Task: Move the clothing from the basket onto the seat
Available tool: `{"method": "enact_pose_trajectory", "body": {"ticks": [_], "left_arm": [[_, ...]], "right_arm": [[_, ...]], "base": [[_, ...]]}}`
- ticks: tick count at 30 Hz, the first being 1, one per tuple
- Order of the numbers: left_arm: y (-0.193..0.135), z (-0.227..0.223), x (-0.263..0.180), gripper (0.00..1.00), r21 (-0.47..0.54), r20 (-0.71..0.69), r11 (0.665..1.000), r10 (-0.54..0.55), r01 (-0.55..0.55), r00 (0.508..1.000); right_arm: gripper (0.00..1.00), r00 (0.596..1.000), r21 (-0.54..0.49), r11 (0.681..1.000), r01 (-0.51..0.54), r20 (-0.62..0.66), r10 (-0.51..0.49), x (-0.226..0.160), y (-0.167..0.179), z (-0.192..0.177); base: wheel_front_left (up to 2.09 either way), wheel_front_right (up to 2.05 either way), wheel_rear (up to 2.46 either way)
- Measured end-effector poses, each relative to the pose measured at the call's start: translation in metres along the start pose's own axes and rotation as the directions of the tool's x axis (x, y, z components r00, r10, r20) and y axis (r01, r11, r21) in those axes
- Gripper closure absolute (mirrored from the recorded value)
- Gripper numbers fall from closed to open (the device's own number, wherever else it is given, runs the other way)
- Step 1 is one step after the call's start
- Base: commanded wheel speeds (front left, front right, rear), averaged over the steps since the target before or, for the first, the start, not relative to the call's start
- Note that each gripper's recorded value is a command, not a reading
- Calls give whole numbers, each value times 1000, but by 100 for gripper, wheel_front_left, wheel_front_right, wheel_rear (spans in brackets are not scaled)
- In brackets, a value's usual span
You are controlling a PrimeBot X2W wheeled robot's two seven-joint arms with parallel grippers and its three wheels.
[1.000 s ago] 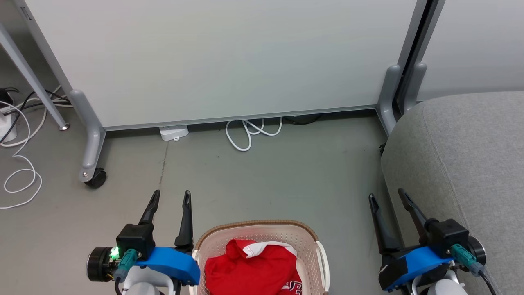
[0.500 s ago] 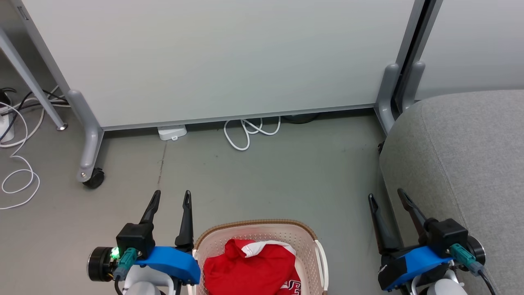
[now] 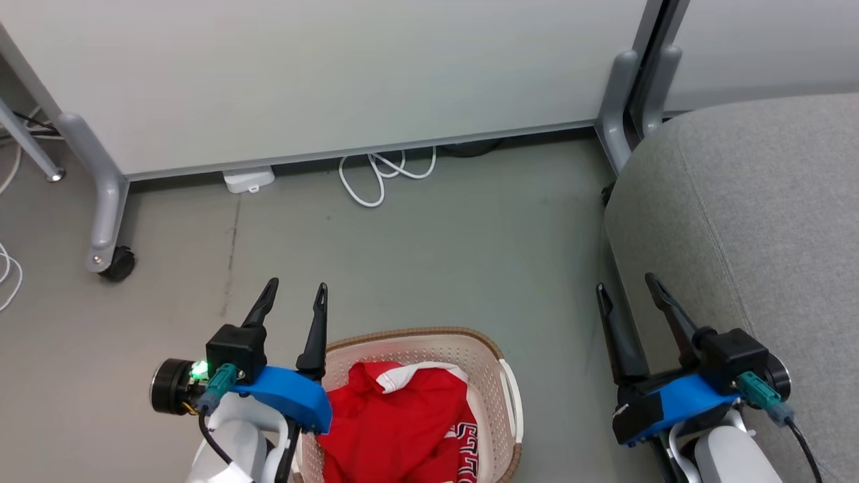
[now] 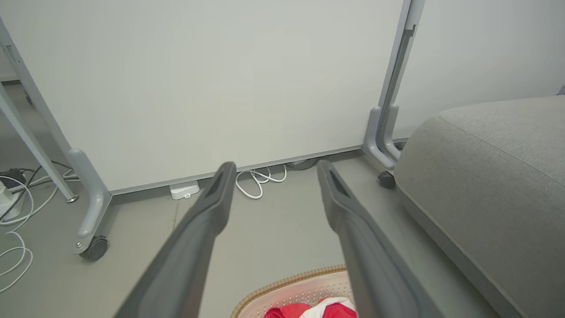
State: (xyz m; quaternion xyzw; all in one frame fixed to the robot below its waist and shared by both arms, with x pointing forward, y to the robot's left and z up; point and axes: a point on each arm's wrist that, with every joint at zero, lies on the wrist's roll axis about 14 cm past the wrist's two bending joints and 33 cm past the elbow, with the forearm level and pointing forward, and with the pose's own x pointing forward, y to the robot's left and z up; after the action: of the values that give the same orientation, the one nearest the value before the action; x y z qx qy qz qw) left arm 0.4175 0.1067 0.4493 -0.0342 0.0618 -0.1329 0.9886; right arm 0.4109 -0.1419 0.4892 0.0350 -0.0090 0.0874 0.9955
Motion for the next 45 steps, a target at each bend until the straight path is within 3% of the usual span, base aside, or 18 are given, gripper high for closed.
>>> {"method": "enact_pose_trajectory", "body": {"ticks": [8,15,22,30,37,45], "left_arm": [[-14,-38,42,0,47,-126,993,-105,111,987],[-29,-92,67,0,71,-277,971,-199,226,940],[-47,-154,74,0,76,-436,928,-298,365,849],[-54,-217,72,0,41,-578,892,-347,451,739],[-45,-267,66,0,32,-679,863,-351,504,645],[-27,-313,78,0,61,-740,833,-332,550,585]], "right_arm": [[0,999,8,999,42,-18,-41,20,-20,-11],[0,995,8,997,79,-57,-78,34,-38,-31],[0,991,-2,995,102,-87,-102,51,-53,-51],[0,987,-15,995,101,-125,-102,71,-62,-79],[0,983,-26,995,95,-152,-98,86,-67,-104],[0,980,-38,996,84,-177,-90,95,-70,-133]], "base": [[0,0,0],[0,0,0],[0,0,0],[0,0,0],[0,0,0],[0,0,0]]}}
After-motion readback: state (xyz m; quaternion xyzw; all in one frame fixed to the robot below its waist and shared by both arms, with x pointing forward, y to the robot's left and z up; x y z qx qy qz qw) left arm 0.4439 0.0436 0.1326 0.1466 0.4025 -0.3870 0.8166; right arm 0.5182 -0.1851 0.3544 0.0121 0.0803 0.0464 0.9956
